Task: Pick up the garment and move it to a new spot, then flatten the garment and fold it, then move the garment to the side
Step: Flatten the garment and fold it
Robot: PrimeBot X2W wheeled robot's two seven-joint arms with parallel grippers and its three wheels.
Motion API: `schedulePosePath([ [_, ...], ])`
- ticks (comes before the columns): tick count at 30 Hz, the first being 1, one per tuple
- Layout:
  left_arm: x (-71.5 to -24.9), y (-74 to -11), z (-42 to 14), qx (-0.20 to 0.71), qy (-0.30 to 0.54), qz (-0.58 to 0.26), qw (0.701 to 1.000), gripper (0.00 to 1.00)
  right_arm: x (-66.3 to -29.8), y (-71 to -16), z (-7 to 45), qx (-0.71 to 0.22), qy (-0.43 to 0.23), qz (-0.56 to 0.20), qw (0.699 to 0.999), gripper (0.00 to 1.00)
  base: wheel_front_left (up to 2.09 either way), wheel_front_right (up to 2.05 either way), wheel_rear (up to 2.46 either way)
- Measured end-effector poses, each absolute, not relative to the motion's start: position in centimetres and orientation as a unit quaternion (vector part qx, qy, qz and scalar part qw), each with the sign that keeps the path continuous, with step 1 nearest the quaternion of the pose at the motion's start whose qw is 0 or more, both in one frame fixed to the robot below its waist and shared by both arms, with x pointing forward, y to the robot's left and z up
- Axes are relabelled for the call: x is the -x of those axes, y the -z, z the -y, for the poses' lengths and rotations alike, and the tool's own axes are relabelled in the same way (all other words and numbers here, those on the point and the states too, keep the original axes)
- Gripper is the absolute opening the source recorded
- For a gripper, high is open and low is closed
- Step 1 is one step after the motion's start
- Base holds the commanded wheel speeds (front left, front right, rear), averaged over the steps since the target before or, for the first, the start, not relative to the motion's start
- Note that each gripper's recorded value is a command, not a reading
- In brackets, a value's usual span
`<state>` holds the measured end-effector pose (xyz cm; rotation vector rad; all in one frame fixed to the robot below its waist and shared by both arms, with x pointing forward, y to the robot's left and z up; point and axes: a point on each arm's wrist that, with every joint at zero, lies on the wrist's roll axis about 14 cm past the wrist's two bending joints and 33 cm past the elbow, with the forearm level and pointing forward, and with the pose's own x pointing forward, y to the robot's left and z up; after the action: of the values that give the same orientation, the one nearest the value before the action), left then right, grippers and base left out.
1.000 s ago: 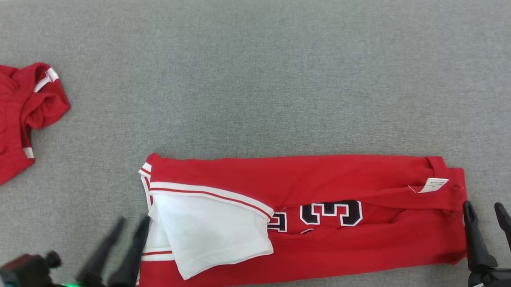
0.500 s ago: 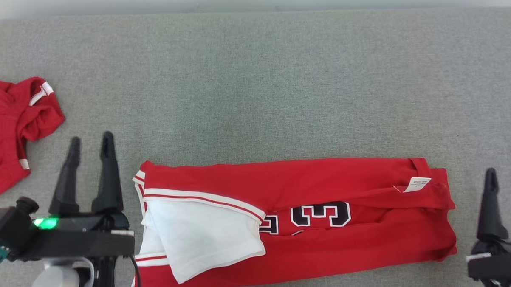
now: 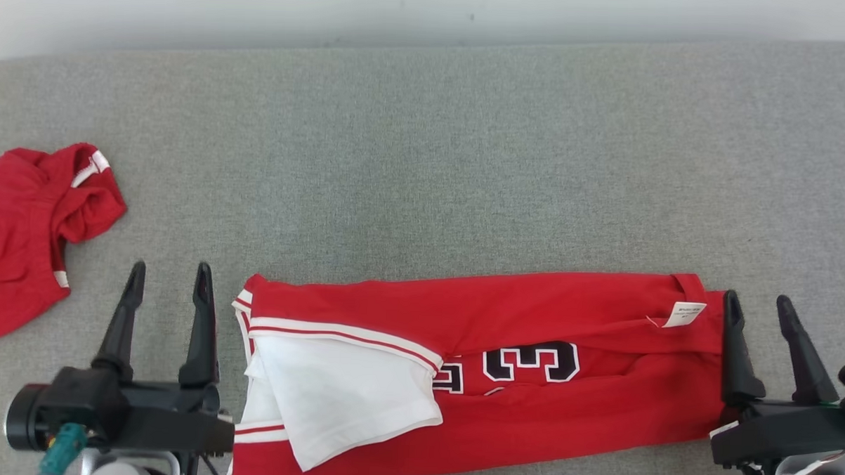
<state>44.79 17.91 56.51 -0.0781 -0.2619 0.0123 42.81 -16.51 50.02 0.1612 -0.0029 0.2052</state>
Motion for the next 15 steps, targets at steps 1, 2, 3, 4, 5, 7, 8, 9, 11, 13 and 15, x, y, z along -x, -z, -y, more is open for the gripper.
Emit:
schedulePosePath([
  [1, -44.6, -56.2, -17.9, 0.029, -0.005, 0.126, 0.992, 1.00, -42.7, -49.8, 16.4, -0.077, -0.104, -0.002, 0.992, 1.00, 0.00, 0.00, 0.00],
  [2, -44.4, -55.8, -17.8, 0.022, -0.001, 0.121, 0.992, 1.00, -42.6, -49.7, 16.4, -0.075, -0.106, -0.005, 0.991, 1.00, 0.00, 0.00, 0.00],
  [3, -44.3, -55.6, -17.8, 0.015, -0.002, 0.117, 0.993, 1.00, -42.4, -49.6, 16.2, -0.074, -0.108, -0.008, 0.991, 1.00, 0.00, 0.00, 0.00],
  [4, -44.2, -55.3, -17.7, 0.008, 0.001, 0.113, 0.994, 1.00, -42.3, -49.5, 16.1, -0.071, -0.112, -0.011, 0.991, 1.00, 0.00, 0.00, 0.00],
  [5, -44.1, -55.0, -17.8, 0.006, 0.000, 0.108, 0.994, 1.00, -42.2, -49.3, 16.0, -0.070, -0.113, -0.013, 0.991, 1.00, 0.00, 0.00, 0.00],
  [7, -43.8, -54.4, -17.9, 0.005, 0.000, 0.098, 0.995, 1.00, -42.0, -49.2, 15.9, -0.071, -0.115, -0.016, 0.991, 1.00, 0.00, 0.00, 0.00],
  [8, -43.8, -54.3, -17.9, 0.005, -0.001, 0.098, 0.995, 1.00, -42.0, -49.1, 15.8, -0.070, -0.115, -0.017, 0.991, 1.00, 0.00, 0.00, 0.00],
  [9, -43.7, -54.3, -18.0, 0.006, -0.002, 0.097, 0.995, 1.00, -42.0, -49.0, 15.8, -0.070, -0.116, -0.018, 0.991, 1.00, 0.00, 0.00, 0.00],
  [11, -43.6, -54.0, -18.1, 0.007, -0.005, 0.093, 0.996, 1.00, -42.0, -49.0, 15.7, -0.069, -0.117, -0.019, 0.990, 1.00, 0.00, 0.00, 0.00],
  [13, -43.5, -54.0, -18.3, 0.007, -0.006, 0.092, 0.996, 1.00, -42.0, -49.0, 15.7, -0.069, -0.118, -0.018, 0.990, 1.00, 0.00, 0.00, 0.00],
  [15, -43.5, -54.1, -18.4, 0.009, -0.007, 0.092, 0.996, 1.00, -42.1, -48.8, 15.7, -0.067, -0.120, -0.021, 0.990, 1.00, 0.00, 0.00, 0.00],
])
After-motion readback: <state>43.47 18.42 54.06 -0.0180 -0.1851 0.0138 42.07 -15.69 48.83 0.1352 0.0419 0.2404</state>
